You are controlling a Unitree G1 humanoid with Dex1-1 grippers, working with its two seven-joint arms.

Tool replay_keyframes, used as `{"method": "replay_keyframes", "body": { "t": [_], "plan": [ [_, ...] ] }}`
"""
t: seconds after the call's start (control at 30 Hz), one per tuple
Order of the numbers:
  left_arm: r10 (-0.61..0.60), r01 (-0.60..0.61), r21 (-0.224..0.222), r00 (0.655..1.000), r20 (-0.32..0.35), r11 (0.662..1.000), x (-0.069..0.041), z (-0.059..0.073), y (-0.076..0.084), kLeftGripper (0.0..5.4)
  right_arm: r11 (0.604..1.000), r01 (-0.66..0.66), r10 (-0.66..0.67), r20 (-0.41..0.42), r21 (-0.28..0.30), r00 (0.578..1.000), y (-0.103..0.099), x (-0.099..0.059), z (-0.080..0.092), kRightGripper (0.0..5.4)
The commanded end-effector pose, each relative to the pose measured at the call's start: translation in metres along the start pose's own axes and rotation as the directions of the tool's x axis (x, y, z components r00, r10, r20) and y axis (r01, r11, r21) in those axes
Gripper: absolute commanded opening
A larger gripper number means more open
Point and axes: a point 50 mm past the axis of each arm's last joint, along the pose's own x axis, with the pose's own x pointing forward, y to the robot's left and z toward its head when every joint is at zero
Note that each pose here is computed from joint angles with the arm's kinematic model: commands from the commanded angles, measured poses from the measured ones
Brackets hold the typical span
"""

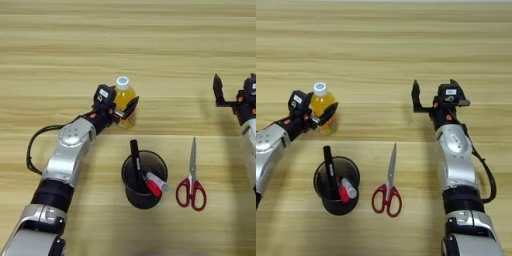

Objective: Move the objects on the table

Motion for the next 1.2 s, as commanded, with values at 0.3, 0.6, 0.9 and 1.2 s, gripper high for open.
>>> {"method": "replay_keyframes", "body": {
  "t": [0.3, 0.6, 0.9, 1.2],
  "plan": [
    [-0.158, 0.154, 0.08, 0.986, 0.055, 0.985, -0.032, 0.026, -0.005, 3.54, 1.0, -0.01, 0.01, 0.015, 0.0, 1.0, -0.001, 0.004, 0.005, 5.4],
    [-0.265, 0.263, 0.052, 0.964, 0.029, 0.963, -0.043, 0.02, -0.013, 3.54, 1.0, -0.022, 0.022, 0.016, 0.0, 1.0, 0.0, 0.005, 0.006, 5.4],
    [-0.305, 0.306, 0.031, 0.952, -0.02, 0.952, -0.048, 0.005, -0.024, 3.54, 1.0, -0.026, 0.026, 0.014, 0.002, 1.0, 0.0, 0.004, 0.005, 5.4],
    [-0.314, 0.317, 0.044, 0.947, -0.062, 0.947, -0.051, -0.005, -0.03, 3.54, 1.0, -0.029, 0.029, 0.014, 0.003, 0.999, 0.0, 0.003, 0.004, 5.4]
  ]
}}
